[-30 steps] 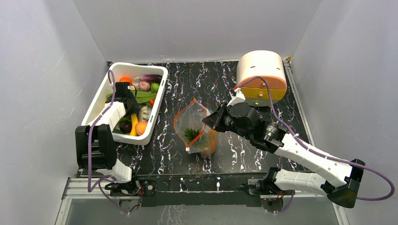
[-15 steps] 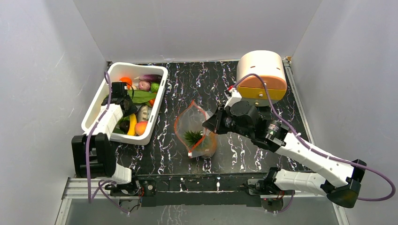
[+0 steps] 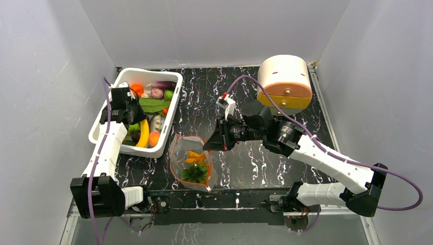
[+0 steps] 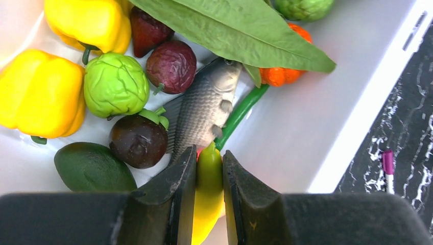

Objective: Place the food in the zip-top bag and seal the zipper
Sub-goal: Pick up the fake fruit from the bin, then place the fake fruit in the zipper food storage bag.

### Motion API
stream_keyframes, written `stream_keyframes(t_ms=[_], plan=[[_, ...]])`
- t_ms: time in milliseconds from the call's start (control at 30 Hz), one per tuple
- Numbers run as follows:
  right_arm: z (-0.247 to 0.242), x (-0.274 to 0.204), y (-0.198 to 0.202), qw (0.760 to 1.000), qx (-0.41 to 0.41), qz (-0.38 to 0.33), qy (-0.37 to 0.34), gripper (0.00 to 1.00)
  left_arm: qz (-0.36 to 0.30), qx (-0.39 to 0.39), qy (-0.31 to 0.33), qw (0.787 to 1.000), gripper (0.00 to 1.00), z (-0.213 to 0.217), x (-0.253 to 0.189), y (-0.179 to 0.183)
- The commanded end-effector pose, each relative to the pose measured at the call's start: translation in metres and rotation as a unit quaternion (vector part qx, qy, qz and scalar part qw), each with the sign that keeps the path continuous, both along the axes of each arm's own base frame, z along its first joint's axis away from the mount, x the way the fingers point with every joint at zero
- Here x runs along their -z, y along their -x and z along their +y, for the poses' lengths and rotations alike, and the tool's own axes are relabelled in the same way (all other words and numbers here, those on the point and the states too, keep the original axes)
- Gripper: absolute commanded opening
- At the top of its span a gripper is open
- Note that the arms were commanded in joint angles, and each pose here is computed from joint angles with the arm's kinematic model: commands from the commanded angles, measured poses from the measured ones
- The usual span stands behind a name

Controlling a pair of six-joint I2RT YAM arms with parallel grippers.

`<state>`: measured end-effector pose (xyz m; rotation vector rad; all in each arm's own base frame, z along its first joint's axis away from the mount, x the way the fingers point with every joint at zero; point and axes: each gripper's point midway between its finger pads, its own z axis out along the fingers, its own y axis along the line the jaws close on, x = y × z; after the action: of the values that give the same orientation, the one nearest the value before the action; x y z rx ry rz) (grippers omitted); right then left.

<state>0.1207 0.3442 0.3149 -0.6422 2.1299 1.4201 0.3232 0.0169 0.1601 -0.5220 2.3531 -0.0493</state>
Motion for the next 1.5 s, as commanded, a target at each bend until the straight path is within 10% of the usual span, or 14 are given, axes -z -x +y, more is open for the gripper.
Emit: stream_keyframes(t_ms=[0, 333, 733, 1133, 1467], plan=[[-0.002, -0.033, -0.014, 0.997, 0.021, -0.072, -0.032, 0.0, -0.036, 0.028, 0.018, 0.999, 0.09, -0.012, -0.037, 0.007], [-0.021, 0.047, -0.073, 0.979, 0.134, -0.119, 0.096, 0.0, -0.148, 0.15, 0.112, 0.971, 0.07, -0.068, -0.112, 0.01], [-0.017, 0.047, -0.093, 0.973, 0.18, -0.11, 0.095, 0.0, -0.266, 0.335, 0.238, 0.872, 0.06, -0.159, -0.188, 0.041], [-0.017, 0.042, -0.092, 0.973, 0.191, -0.098, 0.081, 0.0, -0.342, 0.337, 0.408, 0.777, 0.06, -0.205, -0.268, 0.067], [-0.017, 0.034, -0.093, 0.973, 0.194, -0.104, 0.07, 0.0, -0.329, 0.324, 0.483, 0.744, 0.08, -0.227, -0.273, 0.08]])
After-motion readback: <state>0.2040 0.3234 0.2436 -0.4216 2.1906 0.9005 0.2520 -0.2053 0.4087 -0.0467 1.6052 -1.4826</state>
